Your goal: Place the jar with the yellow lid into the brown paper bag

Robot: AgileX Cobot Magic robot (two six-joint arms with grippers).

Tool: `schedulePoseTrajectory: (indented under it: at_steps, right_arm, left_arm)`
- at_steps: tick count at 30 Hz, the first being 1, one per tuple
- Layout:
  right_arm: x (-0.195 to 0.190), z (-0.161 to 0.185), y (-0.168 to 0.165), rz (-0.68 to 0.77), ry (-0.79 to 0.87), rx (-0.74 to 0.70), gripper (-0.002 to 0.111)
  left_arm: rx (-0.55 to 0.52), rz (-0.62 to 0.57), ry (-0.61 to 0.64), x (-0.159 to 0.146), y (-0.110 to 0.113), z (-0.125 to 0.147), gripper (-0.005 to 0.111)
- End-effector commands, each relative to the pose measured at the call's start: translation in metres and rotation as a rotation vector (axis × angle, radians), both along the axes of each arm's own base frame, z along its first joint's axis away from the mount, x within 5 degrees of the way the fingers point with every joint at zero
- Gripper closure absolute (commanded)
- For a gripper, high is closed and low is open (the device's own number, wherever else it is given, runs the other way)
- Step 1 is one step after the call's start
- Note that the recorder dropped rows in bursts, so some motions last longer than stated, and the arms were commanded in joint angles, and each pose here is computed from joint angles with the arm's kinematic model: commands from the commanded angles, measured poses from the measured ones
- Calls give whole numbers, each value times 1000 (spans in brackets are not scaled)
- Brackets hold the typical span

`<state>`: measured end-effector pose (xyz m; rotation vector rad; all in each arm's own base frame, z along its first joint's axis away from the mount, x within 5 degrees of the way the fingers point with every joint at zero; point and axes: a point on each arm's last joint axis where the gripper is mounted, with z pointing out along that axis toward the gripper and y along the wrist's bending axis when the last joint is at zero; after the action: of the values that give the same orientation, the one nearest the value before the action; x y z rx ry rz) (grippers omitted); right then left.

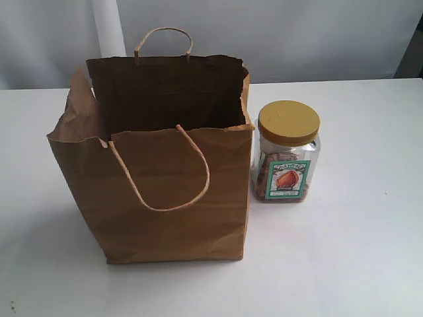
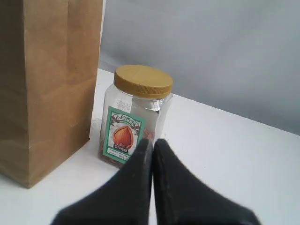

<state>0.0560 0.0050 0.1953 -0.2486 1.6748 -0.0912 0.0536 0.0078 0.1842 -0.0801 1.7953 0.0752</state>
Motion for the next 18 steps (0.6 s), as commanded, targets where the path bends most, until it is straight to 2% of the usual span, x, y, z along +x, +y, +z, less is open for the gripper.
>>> schedulePoseTrajectory:
  at_steps: [1,3,7,15,18]
  right_arm:
    - [0,-1,0,-4,-3,-5,108]
    - [0,-1,0,-3,-4,-13,108]
    - [0,7,-1,-5,-97,-116,108]
    - [0,20,0,-5,-243,-79,108]
    - [0,21,-1,-7,-247,-33,108]
  left_arm:
    - [-7,-4,-7,0,0,1,106]
    - [-7,-4,-7,0,0,1,106]
    - [-7,-4,-7,0,0,1,106]
    - [-7,-4,-7,0,0,1,106]
    - [-7,-4,-7,0,0,1,106]
